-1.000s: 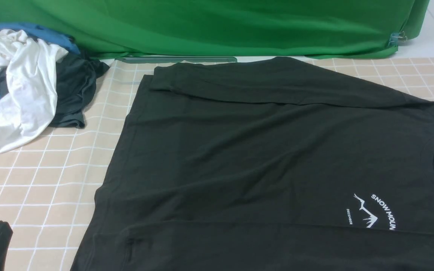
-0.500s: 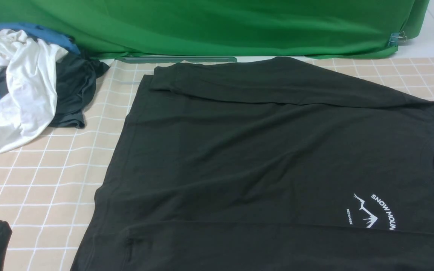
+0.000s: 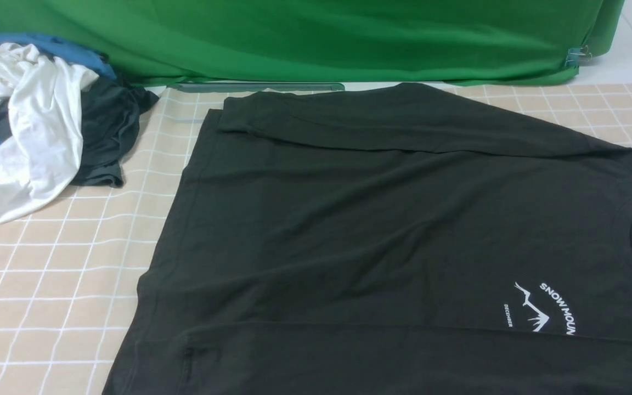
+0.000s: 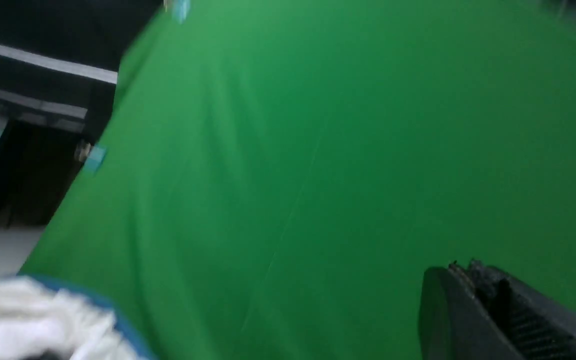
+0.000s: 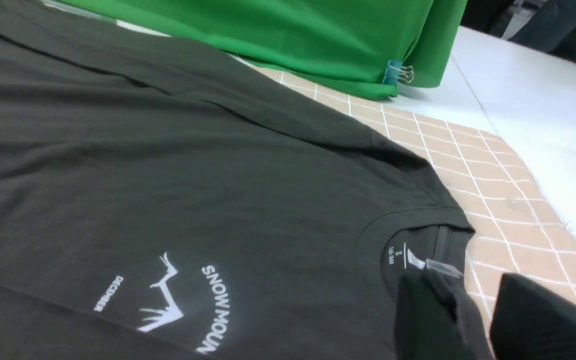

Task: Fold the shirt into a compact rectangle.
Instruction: 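Grasp the left edge of the dark T-shirt lying flat on the table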

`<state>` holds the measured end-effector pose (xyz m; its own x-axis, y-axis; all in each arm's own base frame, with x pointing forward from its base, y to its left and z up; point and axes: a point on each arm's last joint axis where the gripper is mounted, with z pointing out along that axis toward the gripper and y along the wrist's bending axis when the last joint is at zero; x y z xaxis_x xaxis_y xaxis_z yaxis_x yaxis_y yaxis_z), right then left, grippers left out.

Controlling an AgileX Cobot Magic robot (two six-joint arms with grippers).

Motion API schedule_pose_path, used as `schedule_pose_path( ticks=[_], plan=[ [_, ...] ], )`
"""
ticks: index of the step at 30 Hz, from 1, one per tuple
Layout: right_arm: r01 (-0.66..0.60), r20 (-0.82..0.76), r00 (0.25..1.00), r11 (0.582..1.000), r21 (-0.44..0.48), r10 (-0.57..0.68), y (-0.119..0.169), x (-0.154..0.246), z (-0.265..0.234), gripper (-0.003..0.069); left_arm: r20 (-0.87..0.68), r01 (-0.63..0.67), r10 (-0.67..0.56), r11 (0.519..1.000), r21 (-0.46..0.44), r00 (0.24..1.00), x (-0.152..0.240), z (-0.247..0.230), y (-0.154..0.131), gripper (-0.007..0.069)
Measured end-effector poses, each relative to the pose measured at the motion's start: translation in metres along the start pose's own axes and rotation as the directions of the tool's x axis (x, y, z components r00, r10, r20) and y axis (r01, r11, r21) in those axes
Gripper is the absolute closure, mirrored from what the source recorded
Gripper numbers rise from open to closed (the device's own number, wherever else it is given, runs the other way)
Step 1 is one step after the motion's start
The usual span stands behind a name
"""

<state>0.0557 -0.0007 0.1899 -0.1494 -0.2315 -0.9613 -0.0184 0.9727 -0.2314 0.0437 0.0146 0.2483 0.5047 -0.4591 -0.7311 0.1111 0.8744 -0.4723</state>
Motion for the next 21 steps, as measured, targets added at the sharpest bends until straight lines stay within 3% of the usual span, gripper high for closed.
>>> schedule_pose_path(
  ticks=[4,6,8,9,10,13,14,15,16,17,21],
  plan=[
    [0.000,0.004,1.000,1.000,0.001,0.000,0.000,0.000,0.000,0.0412,0.045,0.060,-0.061,0.998,0.036,0.997,-0.004,0.000,-0.003,0.0603],
    [-0.059,0.030,0.998,0.998,-0.001,0.059,0.000,-0.003,0.000,0.0412,0.039,0.109,-0.111,0.992,0.058,0.993,-0.004,0.000,-0.005,0.0603],
    [-0.273,0.110,0.956,0.962,-0.020,0.274,-0.001,-0.010,-0.001,0.0412,-0.016,0.185,-0.184,0.980,0.071,0.983,-0.003,0.001,-0.009,0.0603],
    [-0.402,0.156,0.902,0.915,-0.039,0.403,-0.002,-0.014,-0.001,0.0412,-0.052,0.202,-0.199,0.977,0.063,0.979,-0.006,0.005,-0.012,0.0603],
    [-0.539,0.209,0.815,0.840,-0.070,0.540,-0.005,-0.019,-0.002,0.0412,-0.139,0.211,-0.205,0.977,0.029,0.969,-0.006,0.009,-0.017,0.0603],
    [-0.750,0.293,0.583,0.641,-0.163,0.757,-0.011,-0.028,-0.005,0.0412,-0.460,0.091,-0.132,0.990,-0.110,0.878,-0.011,0.028,-0.030,0.0603],
    [-0.757,0.297,0.571,0.631,-0.168,0.765,-0.012,-0.029,-0.005,0.0412,-0.491,0.065,-0.115,0.991,-0.118,0.864,-0.010,0.030,-0.031,0.0603],
    [-0.790,0.312,0.511,0.581,-0.196,0.801,-0.013,-0.031,-0.006,0.0412,-0.632,-0.045,-0.055,0.989,-0.140,0.773,-0.011,0.037,-0.034,0.0603],
    [-0.800,0.318,0.490,0.563,-0.206,0.812,-0.014,-0.031,-0.007,0.0412,-0.703,-0.112,-0.014,0.985,-0.132,0.711,-0.008,0.043,-0.034,0.0603],
    [-0.811,0.321,0.466,0.543,-0.216,0.824,-0.015,-0.032,-0.007,0.0412,-0.816,-0.202,0.026,0.973,-0.112,0.578,-0.006,0.050,-0.036,0.0603],
    [-0.824,0.325,0.435,0.517,-0.231,0.840,-0.015,-0.033,-0.008,0.0412,-0.975,-0.317,0.058,0.948,-0.012,0.213,0.017,0.075,-0.034,0.0603]
  ],
)
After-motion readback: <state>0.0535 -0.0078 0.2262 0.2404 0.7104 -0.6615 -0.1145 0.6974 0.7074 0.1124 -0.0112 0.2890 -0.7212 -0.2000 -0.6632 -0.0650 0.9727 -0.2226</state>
